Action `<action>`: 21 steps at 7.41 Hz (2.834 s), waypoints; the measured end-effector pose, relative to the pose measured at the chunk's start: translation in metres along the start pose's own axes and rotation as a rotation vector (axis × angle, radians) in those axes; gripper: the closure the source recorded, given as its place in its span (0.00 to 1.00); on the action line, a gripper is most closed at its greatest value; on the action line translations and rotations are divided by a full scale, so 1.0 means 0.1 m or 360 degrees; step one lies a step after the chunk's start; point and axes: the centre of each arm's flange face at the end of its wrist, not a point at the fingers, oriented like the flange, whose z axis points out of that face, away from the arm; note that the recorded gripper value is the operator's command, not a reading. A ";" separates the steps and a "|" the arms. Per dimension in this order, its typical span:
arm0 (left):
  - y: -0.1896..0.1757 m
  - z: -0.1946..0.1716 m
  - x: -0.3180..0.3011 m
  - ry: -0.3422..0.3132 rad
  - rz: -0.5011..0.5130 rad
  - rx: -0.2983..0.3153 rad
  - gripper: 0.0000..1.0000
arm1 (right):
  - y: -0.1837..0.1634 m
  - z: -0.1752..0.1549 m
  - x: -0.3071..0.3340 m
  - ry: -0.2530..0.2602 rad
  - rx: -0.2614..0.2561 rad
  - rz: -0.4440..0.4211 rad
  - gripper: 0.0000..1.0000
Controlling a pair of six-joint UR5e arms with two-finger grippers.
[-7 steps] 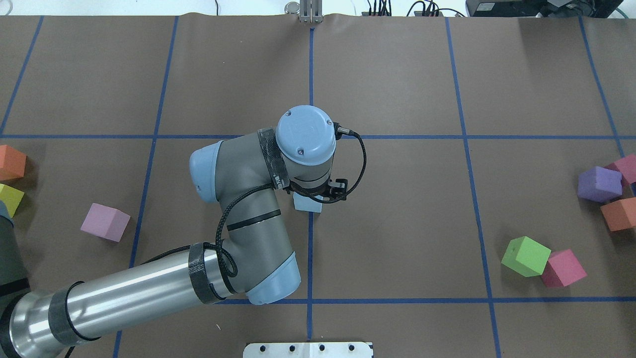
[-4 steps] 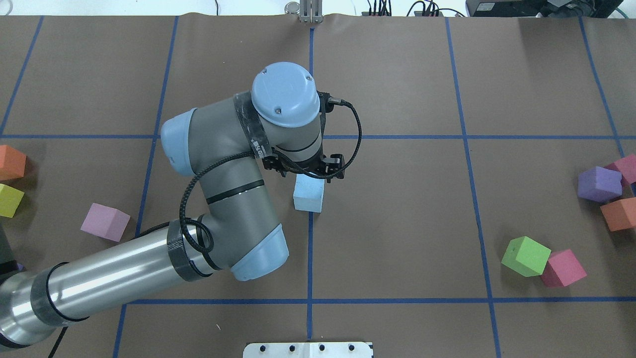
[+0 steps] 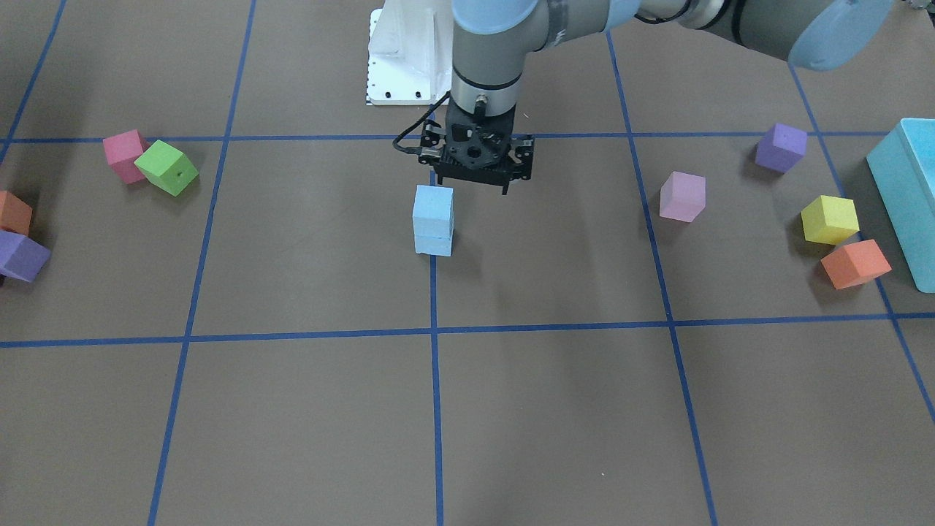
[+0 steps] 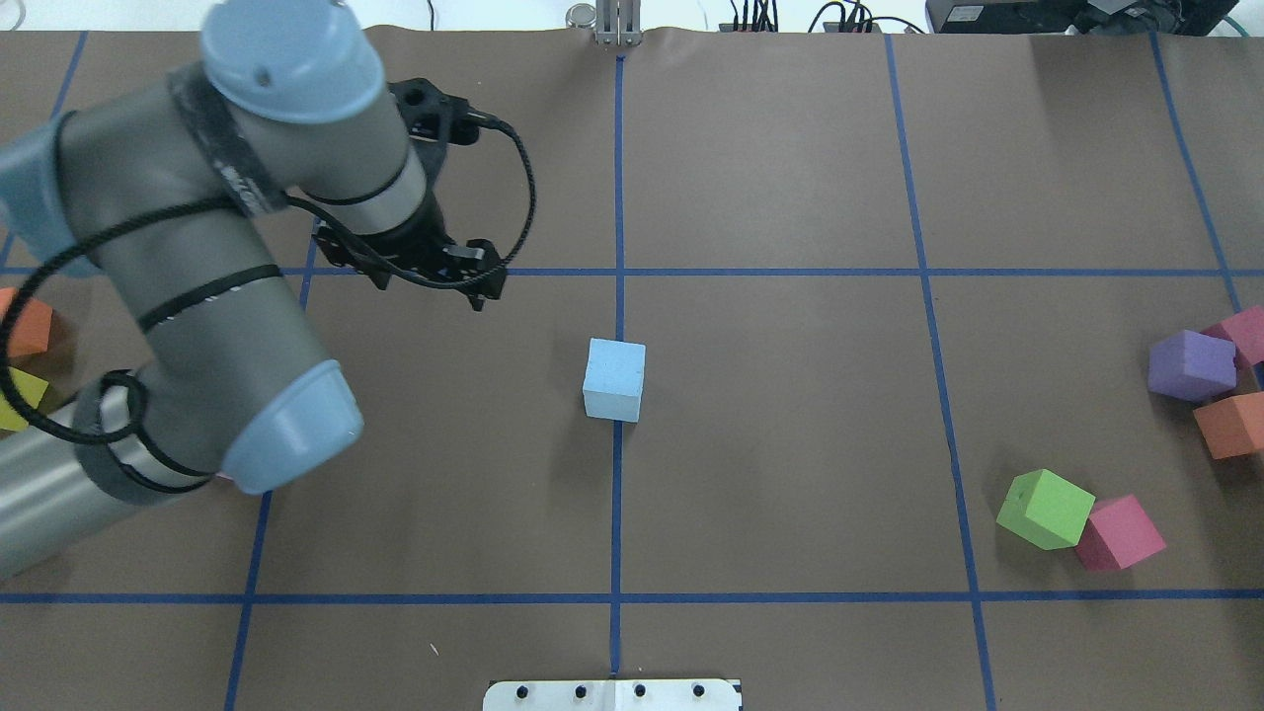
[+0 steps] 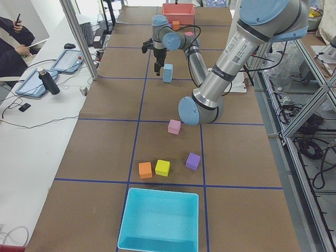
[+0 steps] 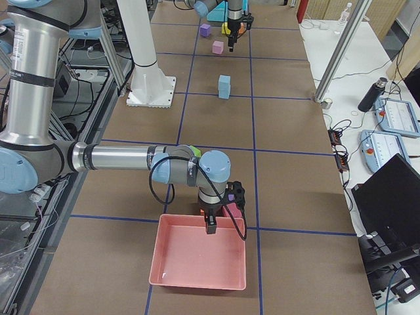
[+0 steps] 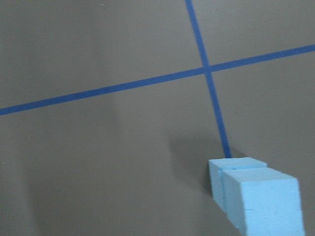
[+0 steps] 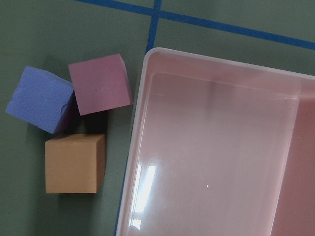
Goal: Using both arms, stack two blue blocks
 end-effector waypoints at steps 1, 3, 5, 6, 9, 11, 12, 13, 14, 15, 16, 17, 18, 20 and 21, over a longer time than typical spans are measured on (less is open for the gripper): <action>-0.04 -0.09 -0.84 0.0008 0.0040 -0.0046 0.02 | 0.00 0.00 0.00 -0.0001 0.0000 0.0002 0.00; 0.15 -0.11 -2.47 -0.0047 0.0168 -0.0122 0.02 | 0.00 0.01 0.00 -0.0002 -0.0001 0.0013 0.00; 0.58 0.01 -3.90 -0.0111 0.0022 -0.0175 0.02 | 0.00 0.01 0.00 -0.0003 -0.0001 0.0018 0.00; 0.77 0.00 -4.47 -0.0103 -0.0099 -0.0148 0.02 | 0.00 0.00 0.00 -0.0002 0.0000 0.0017 0.00; 1.54 -0.12 -5.46 0.0077 -0.0394 -0.0031 0.02 | -0.03 -0.02 -0.01 -0.0001 0.0008 0.0010 0.00; 1.62 -0.30 -5.57 0.0082 -0.0401 0.0067 0.02 | -0.04 -0.03 -0.02 0.0000 0.0012 0.0017 0.00; 1.65 -0.31 -5.59 0.0080 -0.0364 0.0114 0.02 | -0.04 -0.04 -0.02 0.0000 0.0014 0.0023 0.00; 1.73 -0.26 -5.64 0.0076 -0.0341 0.0139 0.02 | -0.05 -0.04 -0.03 0.0001 0.0016 0.0024 0.00; 1.83 -0.17 -5.71 0.0070 -0.0349 0.0134 0.02 | -0.05 -0.04 -0.03 0.0001 0.0017 0.0024 0.00; 1.92 -0.10 -5.77 0.0068 -0.0366 0.0119 0.02 | -0.06 -0.05 -0.03 0.0001 0.0018 0.0024 0.00; 1.99 -0.06 -5.80 0.0068 -0.0384 0.0107 0.02 | -0.06 -0.05 -0.03 0.0001 0.0019 0.0024 0.00; 2.05 -0.03 -5.83 0.0069 -0.0399 0.0096 0.02 | -0.06 -0.05 -0.03 0.0000 0.0019 0.0023 0.00; 2.11 0.00 -5.85 0.0069 -0.0411 0.0086 0.02 | -0.06 -0.05 -0.04 -0.0001 0.0020 0.0021 0.00; 2.16 0.02 -5.87 0.0069 -0.0421 0.0078 0.02 | -0.06 -0.05 -0.04 -0.0003 0.0020 0.0021 0.00; 2.17 0.03 -5.88 0.0069 -0.0426 0.0075 0.02 | -0.06 -0.05 -0.04 -0.0004 0.0020 0.0022 0.00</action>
